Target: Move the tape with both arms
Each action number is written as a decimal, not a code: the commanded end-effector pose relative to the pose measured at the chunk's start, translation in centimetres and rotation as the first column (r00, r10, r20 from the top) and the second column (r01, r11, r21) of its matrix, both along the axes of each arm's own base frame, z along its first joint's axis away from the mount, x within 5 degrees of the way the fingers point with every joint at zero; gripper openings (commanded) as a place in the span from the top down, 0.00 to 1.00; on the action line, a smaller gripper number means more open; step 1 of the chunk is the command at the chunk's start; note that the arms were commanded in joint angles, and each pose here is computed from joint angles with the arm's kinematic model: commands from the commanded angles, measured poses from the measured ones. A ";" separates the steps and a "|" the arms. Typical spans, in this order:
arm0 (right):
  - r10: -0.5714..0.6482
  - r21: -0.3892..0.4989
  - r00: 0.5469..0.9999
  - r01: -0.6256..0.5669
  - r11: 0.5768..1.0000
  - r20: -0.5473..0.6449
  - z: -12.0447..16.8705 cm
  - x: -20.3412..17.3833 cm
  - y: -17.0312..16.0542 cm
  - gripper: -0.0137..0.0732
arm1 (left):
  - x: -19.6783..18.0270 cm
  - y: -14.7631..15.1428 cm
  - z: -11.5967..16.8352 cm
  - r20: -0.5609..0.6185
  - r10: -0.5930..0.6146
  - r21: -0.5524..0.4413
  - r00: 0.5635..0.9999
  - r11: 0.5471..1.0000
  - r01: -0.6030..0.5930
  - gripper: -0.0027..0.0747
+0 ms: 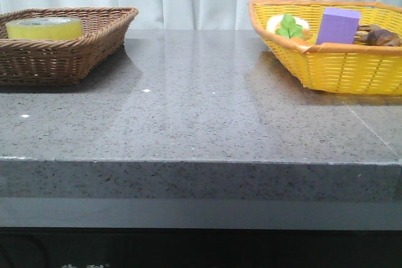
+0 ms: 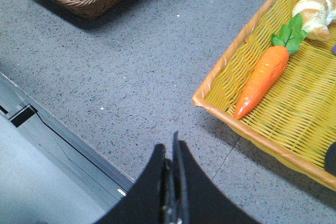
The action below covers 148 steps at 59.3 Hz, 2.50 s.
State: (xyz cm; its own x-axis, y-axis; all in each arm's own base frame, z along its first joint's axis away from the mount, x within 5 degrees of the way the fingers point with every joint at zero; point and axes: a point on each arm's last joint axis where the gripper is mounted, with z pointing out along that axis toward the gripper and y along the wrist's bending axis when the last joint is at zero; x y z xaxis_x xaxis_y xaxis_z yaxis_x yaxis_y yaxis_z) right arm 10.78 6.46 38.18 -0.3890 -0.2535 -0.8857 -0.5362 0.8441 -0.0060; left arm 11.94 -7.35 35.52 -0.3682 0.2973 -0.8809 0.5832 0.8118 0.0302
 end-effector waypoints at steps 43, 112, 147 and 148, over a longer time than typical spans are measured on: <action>-0.007 0.035 0.997 0.004 0.999 0.080 1.2 0.1 -0.1 0.92 | -3.4 4.1 -2.5 0.269 0.262 -0.204 0.927 0.956 -0.211 0.99; -0.007 0.034 0.997 0.004 0.999 0.078 1.2 0.1 0.0 0.92 | -6.6 6.9 -14.0 0.431 0.553 -0.421 0.713 0.822 -0.383 0.99; -0.007 0.034 0.997 0.004 0.999 0.078 1.2 0.1 0.0 0.92 | -6.7 6.9 -13.5 0.482 0.537 -0.438 0.693 0.832 -0.341 0.99; -0.007 0.034 0.997 0.004 0.999 0.078 1.2 0.1 0.0 0.92 | -6.7 6.9 -13.5 0.481 0.537 -0.439 0.693 0.832 -0.340 0.99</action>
